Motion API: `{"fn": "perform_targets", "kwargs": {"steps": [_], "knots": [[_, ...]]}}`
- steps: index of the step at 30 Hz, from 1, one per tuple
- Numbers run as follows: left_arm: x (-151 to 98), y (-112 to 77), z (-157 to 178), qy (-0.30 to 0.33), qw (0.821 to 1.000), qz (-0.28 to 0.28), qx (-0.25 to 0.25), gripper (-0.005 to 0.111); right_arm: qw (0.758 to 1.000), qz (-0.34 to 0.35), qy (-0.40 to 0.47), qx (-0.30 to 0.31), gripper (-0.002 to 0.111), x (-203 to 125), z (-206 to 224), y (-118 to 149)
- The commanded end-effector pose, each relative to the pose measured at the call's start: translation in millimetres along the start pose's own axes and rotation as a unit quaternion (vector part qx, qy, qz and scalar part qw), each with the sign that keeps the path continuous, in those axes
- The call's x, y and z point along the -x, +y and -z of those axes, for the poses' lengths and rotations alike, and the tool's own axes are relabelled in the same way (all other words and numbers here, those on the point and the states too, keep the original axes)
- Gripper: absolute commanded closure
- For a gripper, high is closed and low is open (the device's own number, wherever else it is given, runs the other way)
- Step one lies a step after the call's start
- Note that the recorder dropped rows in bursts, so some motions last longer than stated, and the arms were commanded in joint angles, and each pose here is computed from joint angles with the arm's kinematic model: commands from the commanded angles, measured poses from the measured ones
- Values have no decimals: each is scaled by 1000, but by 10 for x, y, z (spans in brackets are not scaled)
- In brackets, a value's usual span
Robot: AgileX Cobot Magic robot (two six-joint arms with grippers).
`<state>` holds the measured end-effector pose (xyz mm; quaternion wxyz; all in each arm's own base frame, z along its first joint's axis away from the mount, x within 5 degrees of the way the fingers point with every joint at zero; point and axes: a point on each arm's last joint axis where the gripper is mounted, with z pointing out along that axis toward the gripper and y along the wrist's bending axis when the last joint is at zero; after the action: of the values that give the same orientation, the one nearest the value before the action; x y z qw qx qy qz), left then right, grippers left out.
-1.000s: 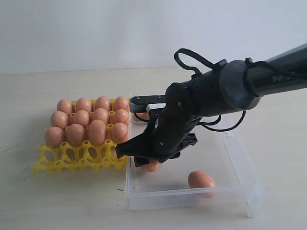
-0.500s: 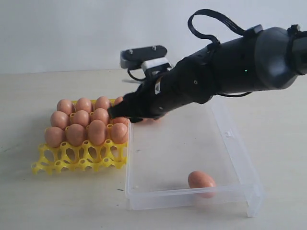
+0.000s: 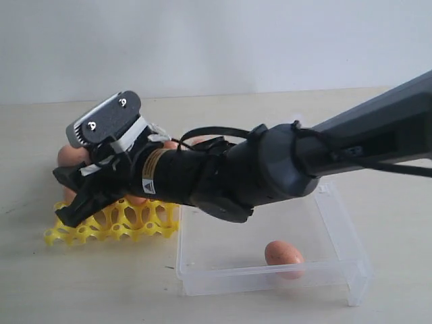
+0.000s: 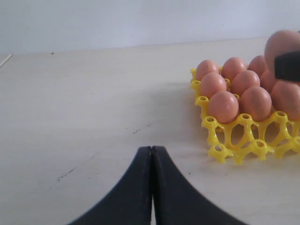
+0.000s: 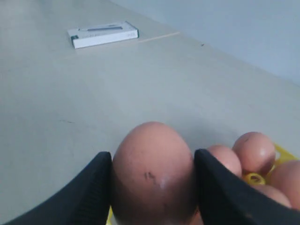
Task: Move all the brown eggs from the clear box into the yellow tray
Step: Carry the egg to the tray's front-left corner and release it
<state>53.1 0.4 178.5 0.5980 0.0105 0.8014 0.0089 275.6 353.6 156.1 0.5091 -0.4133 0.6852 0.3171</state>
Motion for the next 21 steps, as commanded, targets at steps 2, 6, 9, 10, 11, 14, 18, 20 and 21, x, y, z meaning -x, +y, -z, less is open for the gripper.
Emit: {"fn": "perform_targets", "kwargs": {"steps": [2,6,9,10,11,14,18,20,21], "knots": [[22,-3,6,-8,1000,1,-3,107,1000,-2,0,25,108,-148,-191,2],[22,-3,6,-8,1000,1,-3,107,999,-37,3,34,108,-206,-303,-6],[22,-3,6,-8,1000,1,-3,107,998,-45,2,37,108,-234,-383,-17],[22,-3,6,-8,1000,1,-3,107,998,-54,2,37,108,-238,-404,-22],[22,-3,6,-8,1000,1,-3,107,997,-61,3,38,108,-245,-421,-25],[22,-3,6,-8,1000,1,-3,107,996,-80,4,43,108,-253,-468,-25],[22,-3,6,-8,1000,1,-3,107,995,-87,6,51,108,-260,-506,-19],[22,-3,6,-8,1000,1,-3,107,995,-87,9,56,107,-279,-520,-12],[22,-3,6,-8,1000,1,-3,107,994,-90,13,57,106,-293,-529,-11]]}}
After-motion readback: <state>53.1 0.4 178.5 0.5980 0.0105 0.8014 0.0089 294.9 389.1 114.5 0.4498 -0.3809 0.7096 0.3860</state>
